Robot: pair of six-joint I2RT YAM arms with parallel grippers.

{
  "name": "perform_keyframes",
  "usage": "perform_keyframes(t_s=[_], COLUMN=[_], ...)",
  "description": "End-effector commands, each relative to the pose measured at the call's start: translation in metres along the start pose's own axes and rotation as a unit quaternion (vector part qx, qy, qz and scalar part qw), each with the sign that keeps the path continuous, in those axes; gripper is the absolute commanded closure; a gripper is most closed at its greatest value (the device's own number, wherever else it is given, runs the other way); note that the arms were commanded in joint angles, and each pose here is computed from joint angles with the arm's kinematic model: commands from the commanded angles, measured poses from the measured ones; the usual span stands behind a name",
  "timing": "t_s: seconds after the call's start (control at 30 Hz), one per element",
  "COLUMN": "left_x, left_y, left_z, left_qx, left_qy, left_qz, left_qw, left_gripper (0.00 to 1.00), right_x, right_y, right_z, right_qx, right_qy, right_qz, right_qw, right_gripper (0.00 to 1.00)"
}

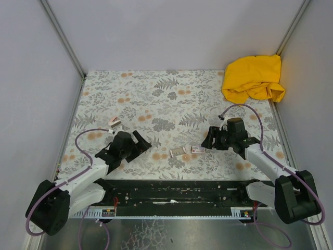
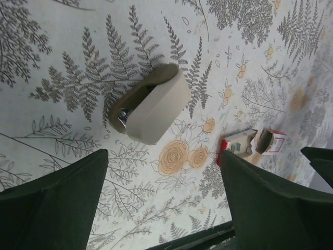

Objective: Load the staples into the stapler

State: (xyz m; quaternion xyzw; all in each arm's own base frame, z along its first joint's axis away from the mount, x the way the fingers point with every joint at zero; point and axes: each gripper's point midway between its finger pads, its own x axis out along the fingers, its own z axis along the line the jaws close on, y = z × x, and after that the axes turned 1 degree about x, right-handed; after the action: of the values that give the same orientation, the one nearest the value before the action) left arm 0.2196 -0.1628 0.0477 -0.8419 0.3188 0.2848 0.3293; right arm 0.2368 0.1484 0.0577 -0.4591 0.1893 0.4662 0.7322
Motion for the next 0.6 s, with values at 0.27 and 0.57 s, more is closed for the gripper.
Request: perform_keyframes(t_s=[0.27, 0.57], left_x=[0.009, 0.015], left_y=[-0.038, -0.041], left_z=[-0.015, -0.005], left_qx=[-0.001, -0.006], left_qy=[0.032, 0.022], left_qz=[-0.055, -0.052], left_qw=[0.998, 0.998], left_gripper=[0.49, 0.57], right_x=[-0.013, -0.016], right_y=[-0.006, -0.003], right_z=[0.007, 0.008], right_qx=[-0.012, -0.012], right_qy=[-0.006, -0.006], right_qz=[-0.020, -0.020], right_qw=[1.000, 1.000], right_gripper=[0.27, 0.27])
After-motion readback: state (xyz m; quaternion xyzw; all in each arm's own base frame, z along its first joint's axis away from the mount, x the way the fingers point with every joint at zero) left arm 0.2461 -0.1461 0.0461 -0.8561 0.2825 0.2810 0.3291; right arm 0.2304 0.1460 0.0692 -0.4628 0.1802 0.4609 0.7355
